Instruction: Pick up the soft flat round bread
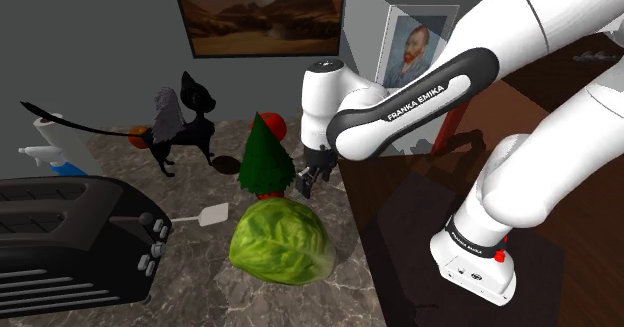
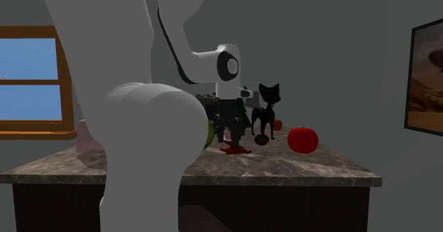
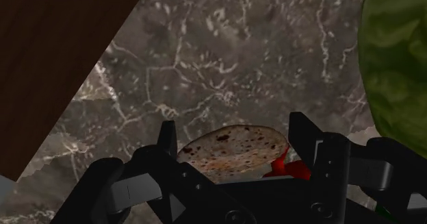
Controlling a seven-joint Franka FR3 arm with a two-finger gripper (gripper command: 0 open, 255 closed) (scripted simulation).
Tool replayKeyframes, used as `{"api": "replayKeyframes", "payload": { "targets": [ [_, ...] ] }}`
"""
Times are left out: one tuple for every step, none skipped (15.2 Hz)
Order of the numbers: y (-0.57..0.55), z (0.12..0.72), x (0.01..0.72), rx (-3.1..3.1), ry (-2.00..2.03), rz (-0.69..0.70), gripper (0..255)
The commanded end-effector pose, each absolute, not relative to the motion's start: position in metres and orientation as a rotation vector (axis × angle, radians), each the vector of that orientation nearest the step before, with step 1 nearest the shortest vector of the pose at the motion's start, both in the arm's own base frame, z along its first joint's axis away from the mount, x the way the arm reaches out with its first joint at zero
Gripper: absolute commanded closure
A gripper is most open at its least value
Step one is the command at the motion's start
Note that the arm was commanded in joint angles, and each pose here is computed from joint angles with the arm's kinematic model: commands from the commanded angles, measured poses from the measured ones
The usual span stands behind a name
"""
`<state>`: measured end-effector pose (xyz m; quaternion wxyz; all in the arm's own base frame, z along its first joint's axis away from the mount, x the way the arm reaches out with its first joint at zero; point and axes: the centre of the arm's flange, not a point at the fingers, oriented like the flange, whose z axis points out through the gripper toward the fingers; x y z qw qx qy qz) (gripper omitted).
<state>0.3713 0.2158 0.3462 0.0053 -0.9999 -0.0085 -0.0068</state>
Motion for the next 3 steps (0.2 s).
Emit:
{"api": "replayKeyframes", "payload": {
  "targets": [
    [0.2155, 0.3572, 0.3712, -3.131, -0.027, -0.02, 255],
    [0.2155, 0.3579, 0.3712, -3.131, -0.027, -0.02, 255],
    [0.2155, 0.358, 0.3712, -3.131, -0.027, -0.02, 255]
  ]
}}
